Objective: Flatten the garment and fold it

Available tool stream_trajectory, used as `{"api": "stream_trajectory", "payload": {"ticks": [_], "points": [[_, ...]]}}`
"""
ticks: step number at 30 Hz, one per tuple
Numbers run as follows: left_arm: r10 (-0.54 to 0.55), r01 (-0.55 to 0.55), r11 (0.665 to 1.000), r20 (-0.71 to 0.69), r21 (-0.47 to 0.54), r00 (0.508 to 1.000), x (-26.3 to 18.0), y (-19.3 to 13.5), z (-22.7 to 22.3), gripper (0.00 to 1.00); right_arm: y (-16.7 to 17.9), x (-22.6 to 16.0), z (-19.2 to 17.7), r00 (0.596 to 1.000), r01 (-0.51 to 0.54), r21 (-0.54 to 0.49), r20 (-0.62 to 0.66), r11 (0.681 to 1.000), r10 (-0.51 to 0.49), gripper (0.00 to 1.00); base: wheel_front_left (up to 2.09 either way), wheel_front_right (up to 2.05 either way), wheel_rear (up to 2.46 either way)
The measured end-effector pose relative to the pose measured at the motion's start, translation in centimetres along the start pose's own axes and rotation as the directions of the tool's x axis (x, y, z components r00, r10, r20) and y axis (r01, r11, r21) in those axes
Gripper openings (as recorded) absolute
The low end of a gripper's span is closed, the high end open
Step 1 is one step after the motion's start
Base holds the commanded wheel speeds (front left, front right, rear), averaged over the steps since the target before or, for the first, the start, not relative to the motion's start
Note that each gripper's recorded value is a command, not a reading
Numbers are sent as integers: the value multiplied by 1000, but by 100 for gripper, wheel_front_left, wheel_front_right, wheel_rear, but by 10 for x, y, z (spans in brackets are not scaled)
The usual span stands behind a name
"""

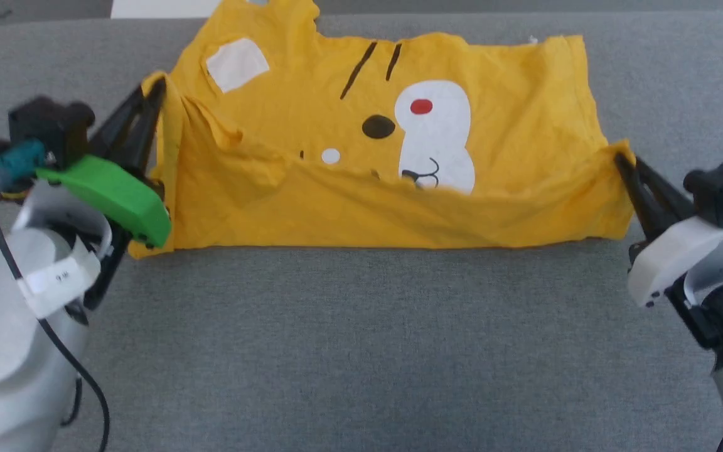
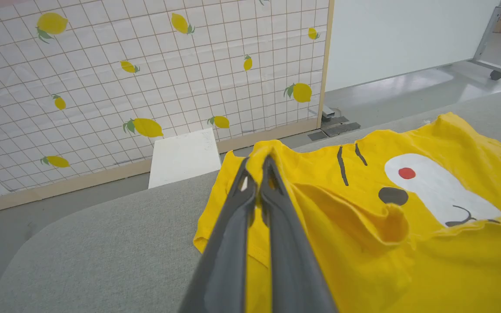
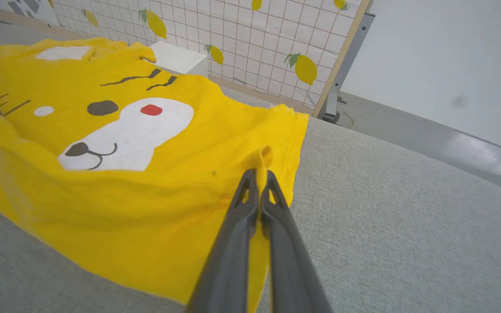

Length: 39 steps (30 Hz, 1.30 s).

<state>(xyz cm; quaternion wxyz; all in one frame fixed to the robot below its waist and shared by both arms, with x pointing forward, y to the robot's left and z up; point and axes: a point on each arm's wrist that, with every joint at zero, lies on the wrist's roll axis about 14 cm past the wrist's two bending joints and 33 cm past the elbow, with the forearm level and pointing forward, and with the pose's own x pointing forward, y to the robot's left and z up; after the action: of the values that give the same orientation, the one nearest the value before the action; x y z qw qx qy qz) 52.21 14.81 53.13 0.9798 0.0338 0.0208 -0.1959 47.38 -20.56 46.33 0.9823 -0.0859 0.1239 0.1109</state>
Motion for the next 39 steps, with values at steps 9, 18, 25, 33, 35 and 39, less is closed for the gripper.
{"api": "stream_trajectory", "payload": {"ticks": [9,18,25,33,35,39], "points": [[-3,-6,999,-236,-36,972,39,21,-59,0,-14,37,-31,988,9,20,-151,1000,-6,0,0,0,0],[-44,-99,978,-648,-182,760,17,23,-166,0,-15,49,-80,911,21,91,-412,996,19,0,0,0,0],[-59,-164,953,-685,-255,726,15,23,-160,49,-14,48,-77,879,49,153,-476,987,30,9,0,0,0],[178,-240,952,-292,-192,940,15,46,-93,100,-9,34,-46,953,73,223,-303,972,-2,100,0,0,0],[232,-266,943,-180,-201,956,9,48,-74,100,-9,29,-33,974,79,234,-224,969,-25,100,0,0,0],[302,-309,925,-66,-220,951,-16,42,-58,100,-7,13,-11,995,99,259,-59,961,-87,100,0,0,0]]}}
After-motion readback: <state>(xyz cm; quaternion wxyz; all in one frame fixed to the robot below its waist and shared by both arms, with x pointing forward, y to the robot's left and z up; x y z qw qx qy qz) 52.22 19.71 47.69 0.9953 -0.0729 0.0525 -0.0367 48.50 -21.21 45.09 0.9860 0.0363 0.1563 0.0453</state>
